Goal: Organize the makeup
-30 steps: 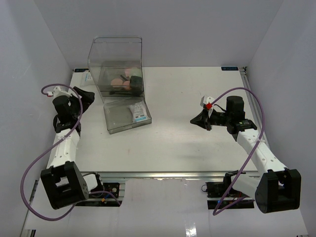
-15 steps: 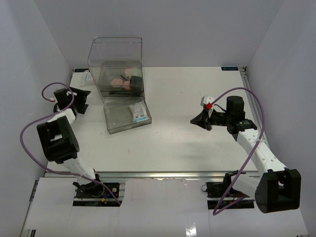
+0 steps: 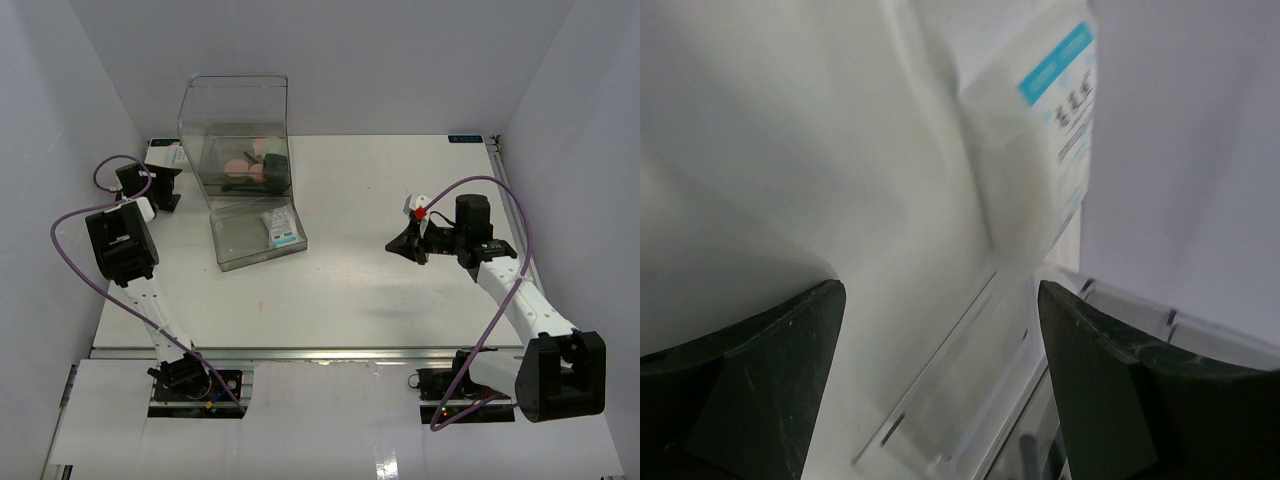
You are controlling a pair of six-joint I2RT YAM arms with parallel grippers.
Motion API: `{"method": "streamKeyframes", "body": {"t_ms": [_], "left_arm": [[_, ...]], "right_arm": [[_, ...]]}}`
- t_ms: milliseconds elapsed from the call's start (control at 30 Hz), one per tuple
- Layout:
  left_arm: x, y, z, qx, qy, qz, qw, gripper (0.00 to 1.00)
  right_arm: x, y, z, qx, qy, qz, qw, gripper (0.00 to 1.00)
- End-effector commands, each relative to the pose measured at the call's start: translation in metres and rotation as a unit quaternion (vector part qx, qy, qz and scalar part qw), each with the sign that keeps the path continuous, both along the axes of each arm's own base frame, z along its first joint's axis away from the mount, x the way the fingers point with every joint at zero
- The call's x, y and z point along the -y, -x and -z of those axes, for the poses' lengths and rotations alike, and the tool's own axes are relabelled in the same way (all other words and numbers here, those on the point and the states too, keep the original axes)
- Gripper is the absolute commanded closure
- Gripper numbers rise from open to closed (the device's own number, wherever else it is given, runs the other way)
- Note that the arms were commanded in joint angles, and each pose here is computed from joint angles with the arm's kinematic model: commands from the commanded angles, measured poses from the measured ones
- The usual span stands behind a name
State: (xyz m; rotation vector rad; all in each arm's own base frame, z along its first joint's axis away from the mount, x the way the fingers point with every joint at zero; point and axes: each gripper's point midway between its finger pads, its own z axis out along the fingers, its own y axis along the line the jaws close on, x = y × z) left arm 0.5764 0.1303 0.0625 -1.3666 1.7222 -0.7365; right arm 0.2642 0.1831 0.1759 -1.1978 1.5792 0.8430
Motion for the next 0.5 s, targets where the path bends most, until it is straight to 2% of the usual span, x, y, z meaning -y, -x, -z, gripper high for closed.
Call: {"method": "streamKeyframes", "body": {"t_ms": [0,133,267,467], "left_arm": [[0.002,-0.03,-0.012,0.024,0.006,-0.006,1.0,0.11],[0.007,-0.059,-0.006,0.036,0.009,-0.001,0.999,0.12],[0.012,-0.072,0.003,0.028,0.019,-0.009,0.999,0.14],[0.013,-0.082,0.011,0.017,0.013,-0.025,0.999,0.37]], "right_arm": [[0.004,-0.005,0.001,0.007,0.009,0.005,1.0,0.91],[0.005,-0.008,0.005,0.003,0.013,0.008,1.0,0.91],[0.005,-0.009,0.008,-0.003,0.016,0.006,1.0,0.91],[0.005,-0.009,0.009,-0.005,0.019,0.004,1.0,0.91]]}}
